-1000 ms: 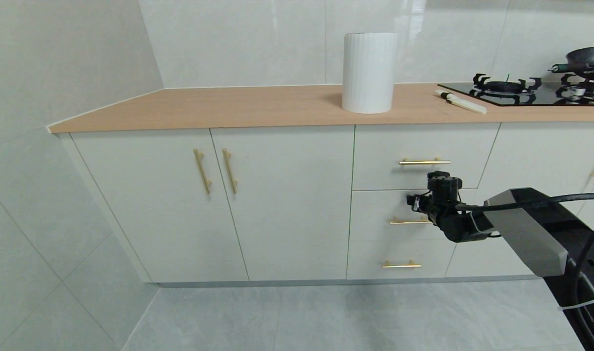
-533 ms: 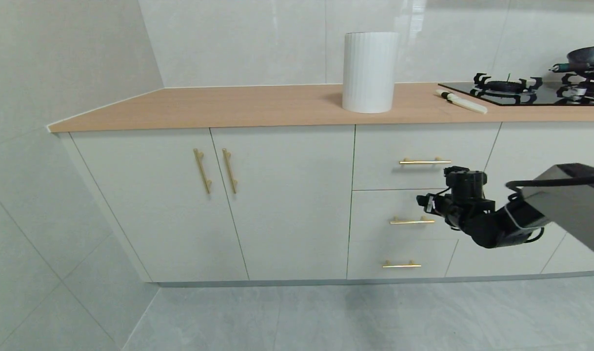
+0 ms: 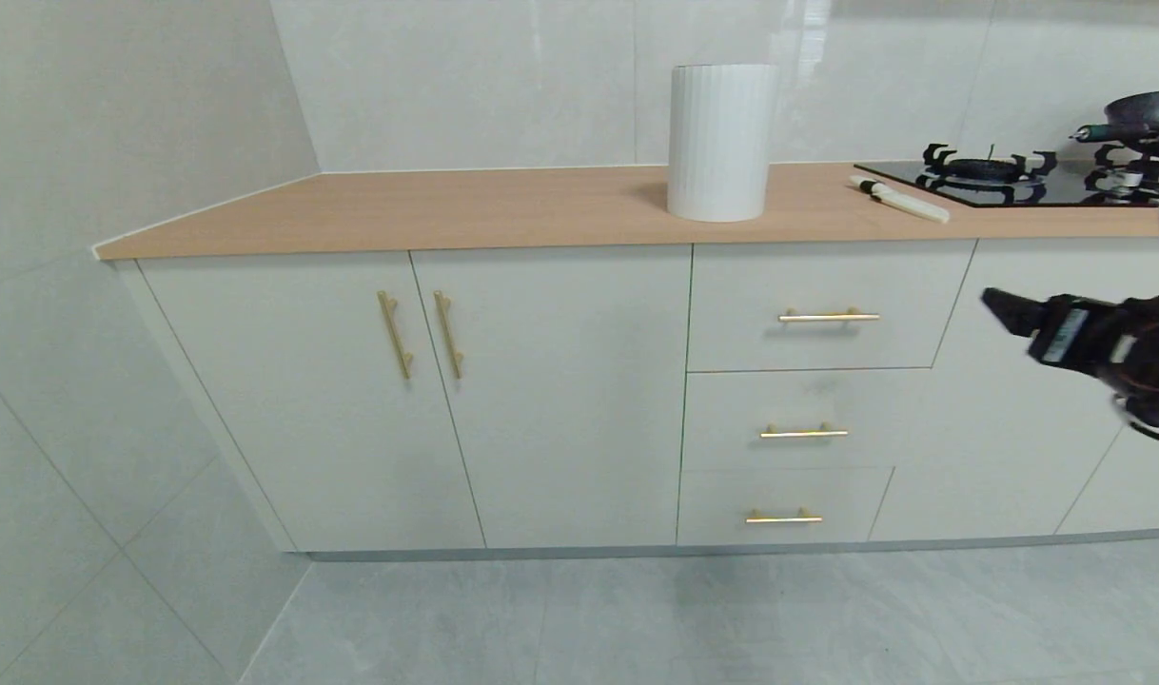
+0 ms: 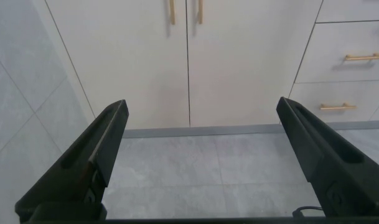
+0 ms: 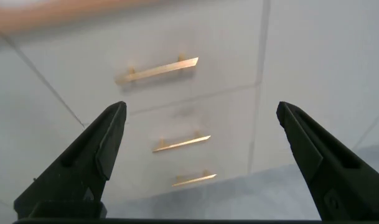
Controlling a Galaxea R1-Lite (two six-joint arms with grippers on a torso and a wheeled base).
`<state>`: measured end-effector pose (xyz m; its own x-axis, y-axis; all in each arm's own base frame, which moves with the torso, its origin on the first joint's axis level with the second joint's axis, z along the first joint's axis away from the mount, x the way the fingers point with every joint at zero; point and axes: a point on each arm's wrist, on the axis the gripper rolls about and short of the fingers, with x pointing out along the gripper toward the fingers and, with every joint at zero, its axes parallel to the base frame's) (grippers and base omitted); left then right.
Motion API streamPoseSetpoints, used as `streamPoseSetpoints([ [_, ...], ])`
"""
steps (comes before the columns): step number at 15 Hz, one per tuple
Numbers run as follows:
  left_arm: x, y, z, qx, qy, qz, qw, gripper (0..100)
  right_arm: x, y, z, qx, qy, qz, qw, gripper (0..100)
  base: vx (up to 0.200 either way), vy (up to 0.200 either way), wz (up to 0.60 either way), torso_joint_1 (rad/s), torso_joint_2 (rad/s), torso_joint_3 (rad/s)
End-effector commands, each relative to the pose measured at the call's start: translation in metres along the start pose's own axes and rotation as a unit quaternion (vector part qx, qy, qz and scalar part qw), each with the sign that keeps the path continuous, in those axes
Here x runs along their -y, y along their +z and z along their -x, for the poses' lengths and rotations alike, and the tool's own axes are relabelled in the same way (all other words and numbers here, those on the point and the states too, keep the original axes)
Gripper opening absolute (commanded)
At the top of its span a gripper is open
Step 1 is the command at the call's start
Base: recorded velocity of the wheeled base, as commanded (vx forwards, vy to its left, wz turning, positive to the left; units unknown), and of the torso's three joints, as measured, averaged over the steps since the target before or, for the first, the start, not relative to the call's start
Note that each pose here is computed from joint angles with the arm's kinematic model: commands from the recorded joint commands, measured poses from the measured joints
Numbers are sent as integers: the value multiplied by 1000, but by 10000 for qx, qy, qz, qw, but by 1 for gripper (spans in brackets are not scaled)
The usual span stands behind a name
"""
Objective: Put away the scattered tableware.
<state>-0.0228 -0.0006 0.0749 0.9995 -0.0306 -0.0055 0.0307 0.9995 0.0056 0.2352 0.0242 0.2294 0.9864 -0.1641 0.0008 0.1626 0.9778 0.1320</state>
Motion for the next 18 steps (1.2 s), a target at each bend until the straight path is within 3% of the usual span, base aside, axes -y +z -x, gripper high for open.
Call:
streamPoseSetpoints([
  [1, 0, 0, 0, -3, 7, -2, 10000, 100, 40, 30, 140, 900, -42, 363, 9953, 100, 0, 0, 0, 0, 0, 0],
  [4, 0, 0, 0, 5, 0, -2, 10000, 100, 68, 14, 217, 752, -665, 1089, 9890, 100, 0, 0, 0, 0, 0, 0],
  [8, 0, 0, 0, -3, 0, -2, 10000, 100, 85, -11, 267, 855, -1064, 1326, 9817, 100, 0, 0, 0, 0, 0, 0],
  [14, 0, 0, 0, -3, 0, -2, 10000, 100, 92, -79, 280, 780, -1598, 1440, 9735, 100, 0, 0, 0, 0, 0, 0],
  [15, 0, 0, 0, 5, 0, -2, 10000, 100, 93, -92, 273, 564, -1598, 1497, 9741, 100, 0, 0, 0, 0, 0, 0],
  [17, 0, 0, 0, 5, 0, -2, 10000, 100, 94, -113, 262, 355, -1445, 1336, 9798, 100, 0, 0, 0, 0, 0, 0],
  [18, 0, 0, 0, 5, 0, -2, 10000, 100, 92, -130, 254, 296, -820, 1128, 9898, 100, 0, 0, 0, 0, 0, 0],
])
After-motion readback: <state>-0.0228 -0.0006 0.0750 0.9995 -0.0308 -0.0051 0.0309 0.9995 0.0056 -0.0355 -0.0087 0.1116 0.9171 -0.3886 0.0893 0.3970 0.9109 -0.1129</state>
